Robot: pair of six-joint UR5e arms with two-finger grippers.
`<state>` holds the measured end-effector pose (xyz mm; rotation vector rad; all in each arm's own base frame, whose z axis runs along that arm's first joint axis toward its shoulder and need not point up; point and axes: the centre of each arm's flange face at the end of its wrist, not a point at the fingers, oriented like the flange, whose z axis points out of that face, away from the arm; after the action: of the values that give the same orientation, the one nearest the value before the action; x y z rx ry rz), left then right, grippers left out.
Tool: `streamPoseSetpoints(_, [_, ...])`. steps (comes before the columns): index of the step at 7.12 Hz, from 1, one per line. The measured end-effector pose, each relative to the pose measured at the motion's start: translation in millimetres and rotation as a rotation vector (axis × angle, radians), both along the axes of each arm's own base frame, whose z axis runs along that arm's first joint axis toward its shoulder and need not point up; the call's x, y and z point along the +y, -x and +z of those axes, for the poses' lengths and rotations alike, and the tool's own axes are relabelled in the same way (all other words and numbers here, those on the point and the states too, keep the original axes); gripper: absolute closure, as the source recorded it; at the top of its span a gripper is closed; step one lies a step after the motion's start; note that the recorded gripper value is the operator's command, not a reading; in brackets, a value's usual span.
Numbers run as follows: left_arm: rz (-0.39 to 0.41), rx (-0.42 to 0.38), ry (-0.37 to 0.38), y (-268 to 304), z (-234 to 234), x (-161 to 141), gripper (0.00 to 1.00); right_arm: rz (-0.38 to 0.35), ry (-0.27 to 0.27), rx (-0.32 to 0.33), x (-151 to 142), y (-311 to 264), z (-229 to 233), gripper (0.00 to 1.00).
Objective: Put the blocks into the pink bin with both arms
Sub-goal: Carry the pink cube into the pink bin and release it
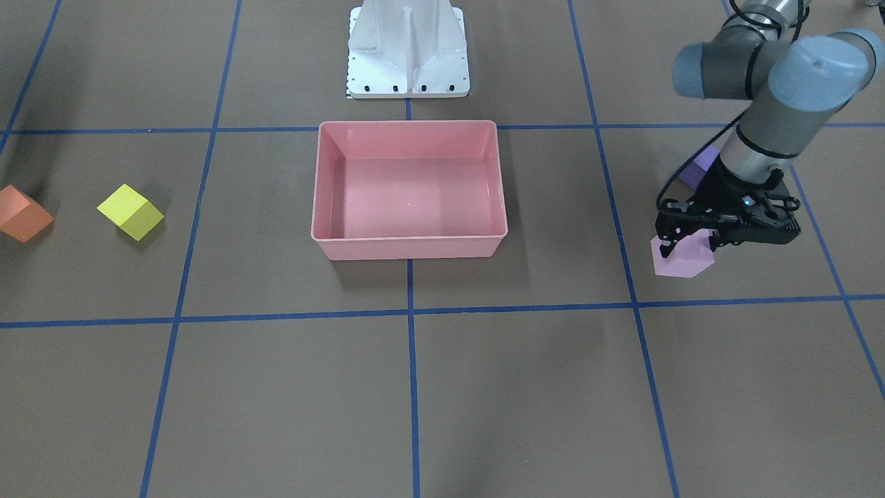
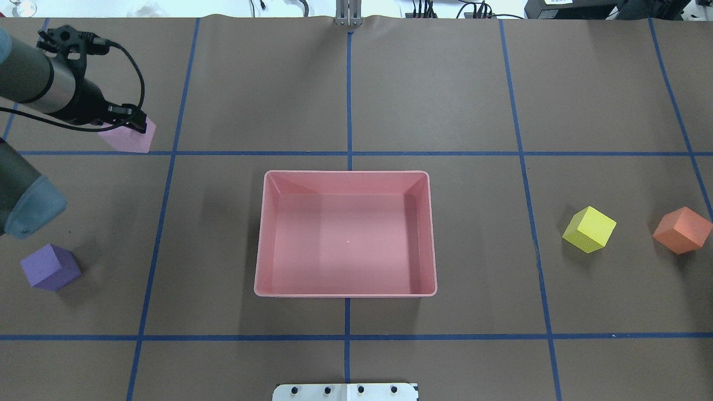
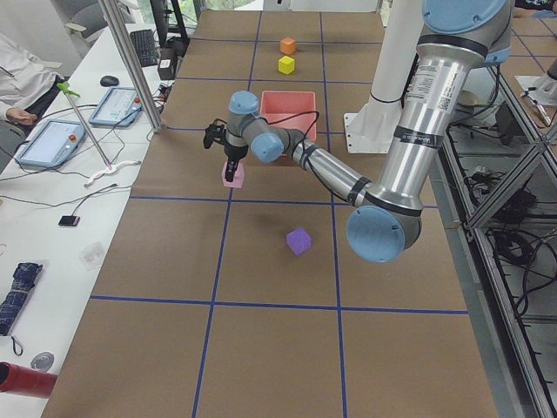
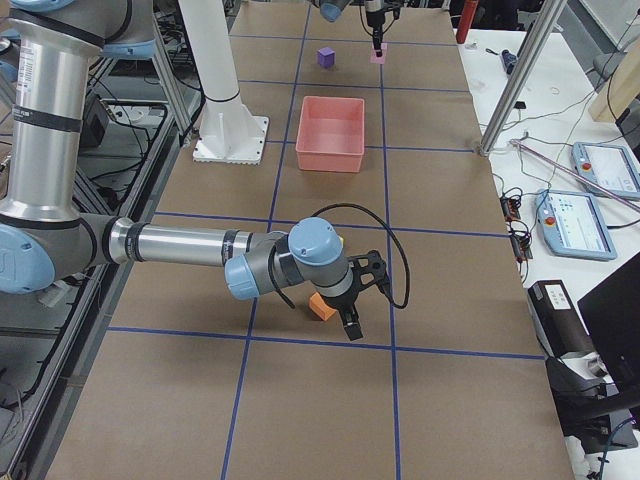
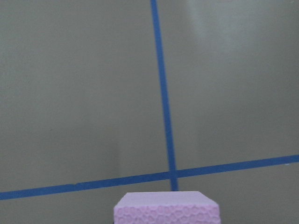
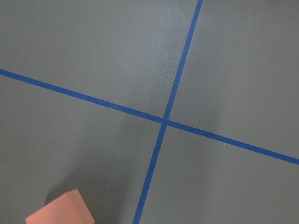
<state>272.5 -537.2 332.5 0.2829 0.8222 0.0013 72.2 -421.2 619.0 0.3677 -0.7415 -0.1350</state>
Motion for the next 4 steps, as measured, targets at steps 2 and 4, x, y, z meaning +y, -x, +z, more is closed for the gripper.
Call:
streamPoseSetpoints(2, [0.0,0.053,0.063,-58,-97,29,1.0,0.024,0.027,-0.042,0,2,-6,0.0])
streamPoseSetpoints(4, [-0.009,0.084,0.096,-147,-160,76,0.81,0.062,0.047,-0.073,-2,4,-14,0.0])
